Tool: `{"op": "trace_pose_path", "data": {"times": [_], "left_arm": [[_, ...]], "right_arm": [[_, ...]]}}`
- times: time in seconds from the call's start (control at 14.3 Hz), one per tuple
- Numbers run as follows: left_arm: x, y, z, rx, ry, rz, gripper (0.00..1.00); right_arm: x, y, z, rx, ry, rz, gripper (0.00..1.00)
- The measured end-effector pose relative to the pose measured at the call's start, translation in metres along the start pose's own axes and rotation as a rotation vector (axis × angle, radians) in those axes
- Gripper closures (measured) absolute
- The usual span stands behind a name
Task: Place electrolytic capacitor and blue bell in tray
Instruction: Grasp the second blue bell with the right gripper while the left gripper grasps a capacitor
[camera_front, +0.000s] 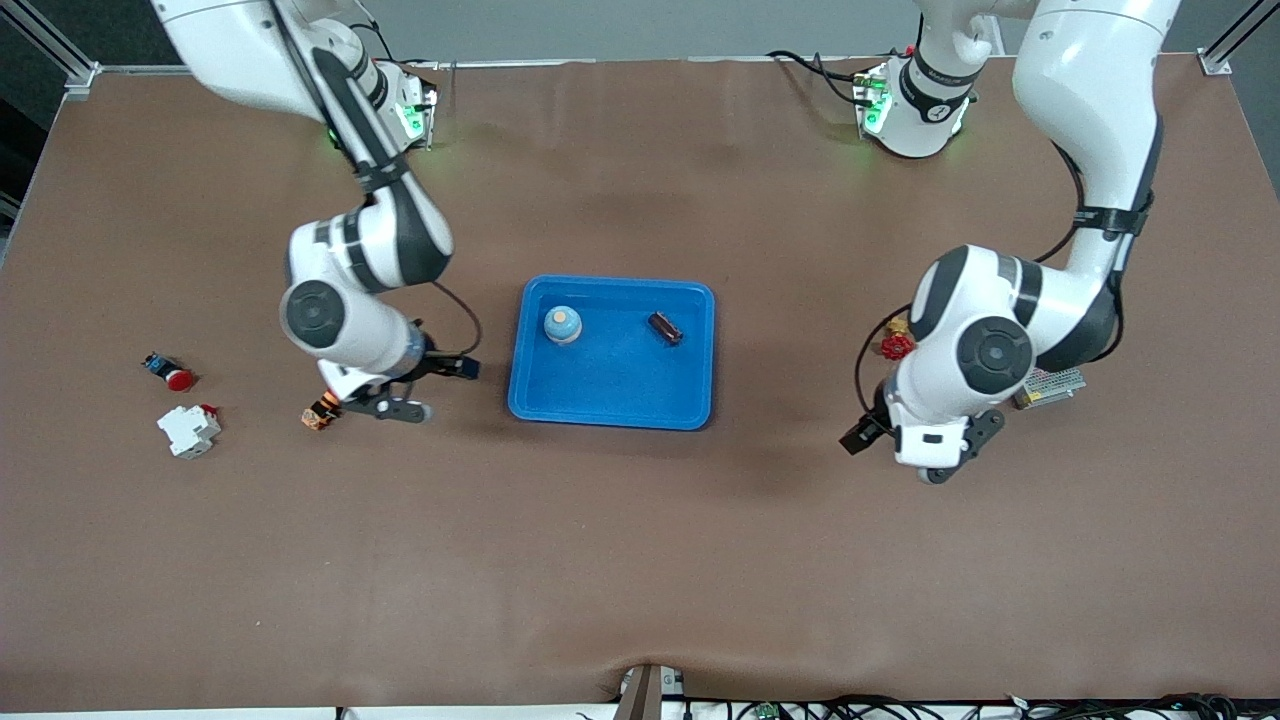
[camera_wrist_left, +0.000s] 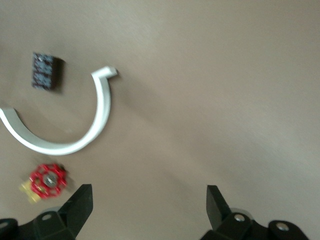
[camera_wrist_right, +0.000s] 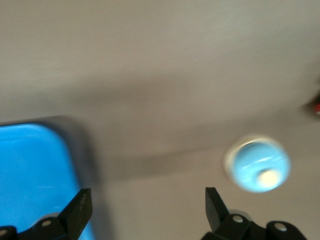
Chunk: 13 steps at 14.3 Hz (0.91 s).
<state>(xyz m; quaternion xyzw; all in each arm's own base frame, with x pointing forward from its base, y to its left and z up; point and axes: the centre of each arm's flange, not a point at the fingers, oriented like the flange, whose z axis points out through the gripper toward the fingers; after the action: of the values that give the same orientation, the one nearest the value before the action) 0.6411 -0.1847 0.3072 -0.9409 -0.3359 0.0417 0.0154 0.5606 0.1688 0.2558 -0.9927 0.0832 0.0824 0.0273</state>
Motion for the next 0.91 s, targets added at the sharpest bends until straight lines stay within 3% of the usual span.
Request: {"op": "trace_pose_path", "data": {"times": [0.28,0.63,0.91], "left_arm": [[0.025,-0.024,0.022,0.027,-0.022,0.032,0.0],[0.058,-0.048,0.058,0.085,0.048,0.071,0.0],[0.097,-0.089,0.07,0.085,0.043,0.138,0.0]], "right_arm": [[-0.012,0.044,0.037,-0.03,0.087,-0.061,0.0],[-0.016,0.085,0.057,-0.039,0.094,-0.111,0.0],[-0.019,0.099,0.064,-0.036,0.127,-0.121,0.0]]}}
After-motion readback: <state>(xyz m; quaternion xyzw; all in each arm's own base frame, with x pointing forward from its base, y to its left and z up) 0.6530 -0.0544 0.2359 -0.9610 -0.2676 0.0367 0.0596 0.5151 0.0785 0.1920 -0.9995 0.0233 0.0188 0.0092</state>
